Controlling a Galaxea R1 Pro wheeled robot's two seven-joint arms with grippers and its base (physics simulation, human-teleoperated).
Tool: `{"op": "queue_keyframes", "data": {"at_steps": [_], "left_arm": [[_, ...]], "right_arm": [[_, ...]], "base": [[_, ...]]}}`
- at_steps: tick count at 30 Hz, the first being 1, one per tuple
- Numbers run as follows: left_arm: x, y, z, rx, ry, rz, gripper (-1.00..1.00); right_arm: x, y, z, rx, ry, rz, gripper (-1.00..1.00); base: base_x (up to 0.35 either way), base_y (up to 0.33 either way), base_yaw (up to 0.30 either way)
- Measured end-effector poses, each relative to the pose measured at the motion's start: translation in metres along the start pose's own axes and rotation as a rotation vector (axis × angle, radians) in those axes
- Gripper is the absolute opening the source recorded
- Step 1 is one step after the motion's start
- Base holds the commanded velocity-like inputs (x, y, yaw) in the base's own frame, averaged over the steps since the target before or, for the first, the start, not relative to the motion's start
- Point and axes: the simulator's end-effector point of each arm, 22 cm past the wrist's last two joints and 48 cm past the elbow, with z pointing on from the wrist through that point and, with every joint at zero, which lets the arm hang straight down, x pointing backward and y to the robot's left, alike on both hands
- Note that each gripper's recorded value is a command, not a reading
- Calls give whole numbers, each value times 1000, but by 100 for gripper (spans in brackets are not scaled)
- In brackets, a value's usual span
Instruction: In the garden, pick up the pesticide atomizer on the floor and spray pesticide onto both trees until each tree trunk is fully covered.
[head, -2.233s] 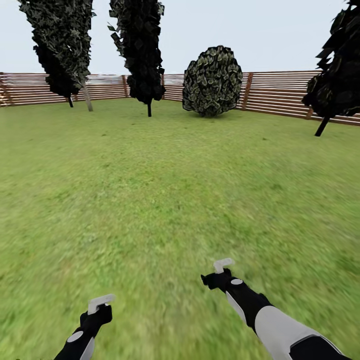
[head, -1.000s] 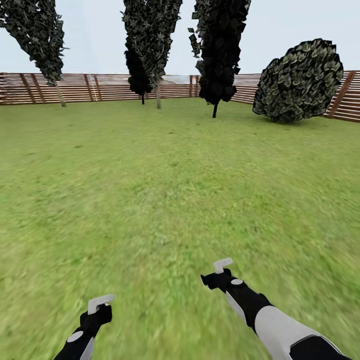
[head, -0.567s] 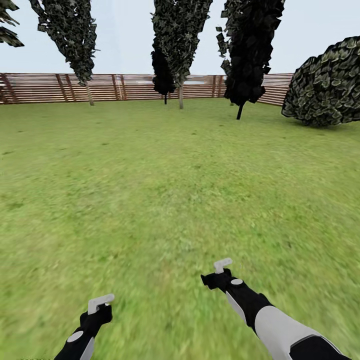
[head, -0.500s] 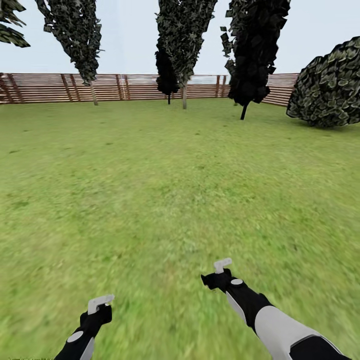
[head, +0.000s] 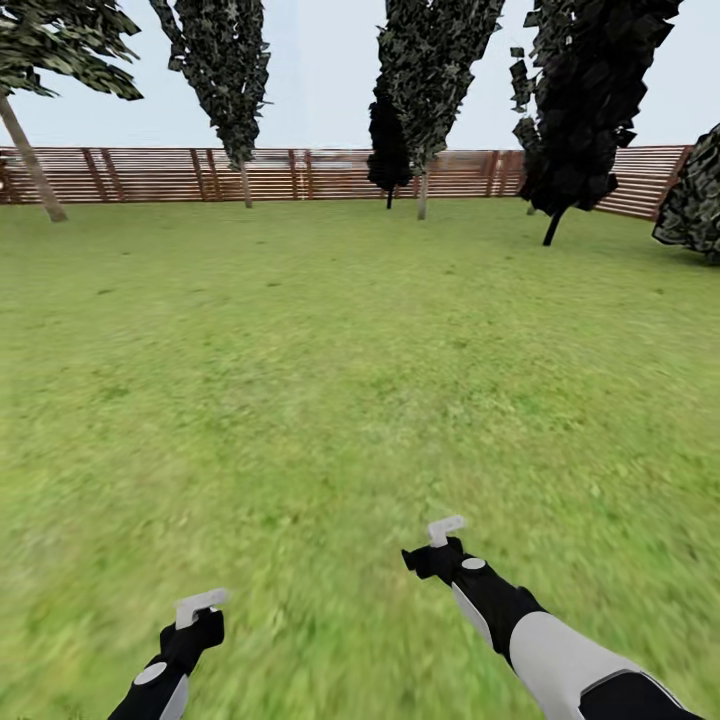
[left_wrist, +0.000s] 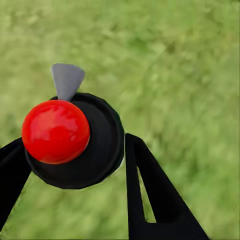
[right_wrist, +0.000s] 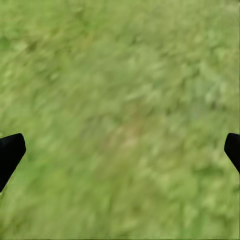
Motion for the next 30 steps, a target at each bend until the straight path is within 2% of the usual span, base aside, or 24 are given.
{"op": "queue_keyframes", "data": {"at_steps": [30], "left_arm": [[0, 0, 0, 0, 0, 1, -100]], "right_arm": [[0, 0, 0, 0, 0, 0, 100]], "base": [[218, 254, 279]]}}
